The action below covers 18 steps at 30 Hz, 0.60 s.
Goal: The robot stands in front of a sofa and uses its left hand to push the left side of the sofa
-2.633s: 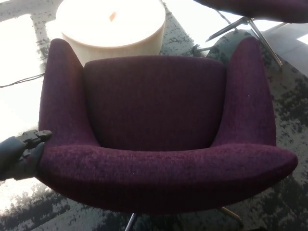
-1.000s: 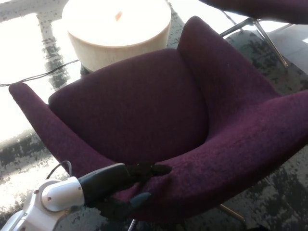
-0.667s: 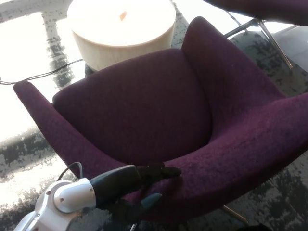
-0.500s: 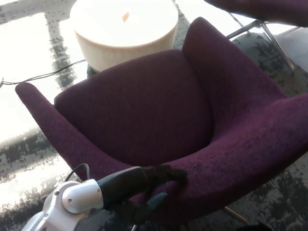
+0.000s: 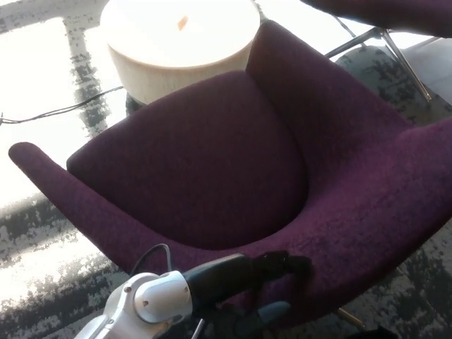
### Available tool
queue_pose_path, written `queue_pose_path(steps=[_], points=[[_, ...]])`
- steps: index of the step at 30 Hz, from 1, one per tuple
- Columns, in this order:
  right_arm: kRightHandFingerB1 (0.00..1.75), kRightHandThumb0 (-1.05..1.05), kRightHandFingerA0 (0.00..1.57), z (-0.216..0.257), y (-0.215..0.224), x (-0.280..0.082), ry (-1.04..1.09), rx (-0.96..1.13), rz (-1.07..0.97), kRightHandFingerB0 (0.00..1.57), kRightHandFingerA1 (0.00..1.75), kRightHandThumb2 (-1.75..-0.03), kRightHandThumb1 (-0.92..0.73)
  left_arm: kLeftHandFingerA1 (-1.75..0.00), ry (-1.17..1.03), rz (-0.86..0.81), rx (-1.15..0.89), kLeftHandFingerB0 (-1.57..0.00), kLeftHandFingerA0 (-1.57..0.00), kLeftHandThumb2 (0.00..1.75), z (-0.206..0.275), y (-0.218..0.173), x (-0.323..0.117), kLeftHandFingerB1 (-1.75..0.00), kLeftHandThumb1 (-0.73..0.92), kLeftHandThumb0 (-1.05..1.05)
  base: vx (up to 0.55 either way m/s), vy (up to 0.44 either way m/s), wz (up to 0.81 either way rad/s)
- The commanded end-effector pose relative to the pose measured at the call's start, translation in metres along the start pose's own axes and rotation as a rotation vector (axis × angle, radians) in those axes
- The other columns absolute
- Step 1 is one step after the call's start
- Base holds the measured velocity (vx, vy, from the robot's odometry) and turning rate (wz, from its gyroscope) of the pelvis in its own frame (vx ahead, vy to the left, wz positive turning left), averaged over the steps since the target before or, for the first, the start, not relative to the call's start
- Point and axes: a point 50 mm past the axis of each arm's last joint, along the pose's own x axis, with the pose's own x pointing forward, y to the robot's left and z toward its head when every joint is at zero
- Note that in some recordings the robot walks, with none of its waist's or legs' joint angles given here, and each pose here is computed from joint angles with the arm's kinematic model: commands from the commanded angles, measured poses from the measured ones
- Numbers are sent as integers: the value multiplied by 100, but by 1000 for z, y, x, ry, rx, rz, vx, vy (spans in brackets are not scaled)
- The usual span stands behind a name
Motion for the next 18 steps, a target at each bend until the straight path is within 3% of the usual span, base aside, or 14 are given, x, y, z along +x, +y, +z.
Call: queue_pose_path(steps=[1,2,3,5,6,7,8,9,10,11,13,14,15,18], points=[[112,-105,20,-1,-7,-1,12,-33,0,12,120,-85,-87,-15,-1,-147,-23,-2,0,124,7,-30,13,-16,84,-86,0,0,0],[112,-105,20,-1,-7,-1,11,-41,1,12,120,-85,-87,-15,1,-153,-10,-2,0,124,8,-30,13,-16,84,-86,0,0,0],[68,-59,16,-2,-7,-1,13,-58,2,4,75,-115,-33,-17,-12,-155,1,-2,0,124,8,-32,17,-17,84,-84,0,0,0],[67,-59,13,-2,-6,-2,11,-64,6,1,74,-116,-34,-17,-8,-158,0,-2,0,124,9,-34,18,-17,84,-84,0,0,0],[67,-59,12,-2,-6,-3,5,-63,7,1,73,-115,-33,-13,-4,-158,14,0,-3,107,11,-35,20,-15,85,-93,0,0,0],[79,-105,14,-3,-6,-3,5,-62,8,5,86,-133,-64,-14,-5,-162,24,0,-4,107,12,-36,21,-14,86,-94,0,0,0],[79,-105,14,-3,-6,-3,5,-61,8,5,86,-133,-64,-14,-5,-164,28,0,-4,107,12,-36,21,-14,86,-94,0,0,0],[78,-105,11,-3,-6,-4,0,-66,14,5,86,-133,-64,-19,-20,-165,20,-4,0,125,13,-38,23,-18,84,-83,0,0,0],[78,-105,12,-3,-6,-4,-1,-71,17,5,88,-134,-63,-16,-26,-166,19,-5,0,90,15,-38,23,-20,91,-93,0,0,0],[82,-105,19,-3,-5,-4,0,-79,18,6,92,-135,-64,-19,-28,-168,25,-4,0,125,16,-39,23,-18,84,-83,0,0,0],[81,-105,21,-2,-5,-3,0,-70,14,5,91,-136,-64,-17,-30,-167,31,-4,0,126,16,-39,24,-17,85,-85,0,0,0],[81,-105,18,-3,-5,-3,14,-70,17,5,90,-135,-63,-12,-18,-178,34,-4,-9,97,17,-40,25,-14,87,-103,0,0,0],[80,-105,18,-3,-6,-2,20,-69,19,5,89,-135,-64,-18,-18,-183,34,-3,0,126,17,-41,25,-17,85,-83,0,0,0],[85,-105,24,-3,-6,-2,19,-66,22,13,92,-135,-64,-13,-29,-186,56,0,0,129,19,-41,26,-12,91,-90,0,0,0]])
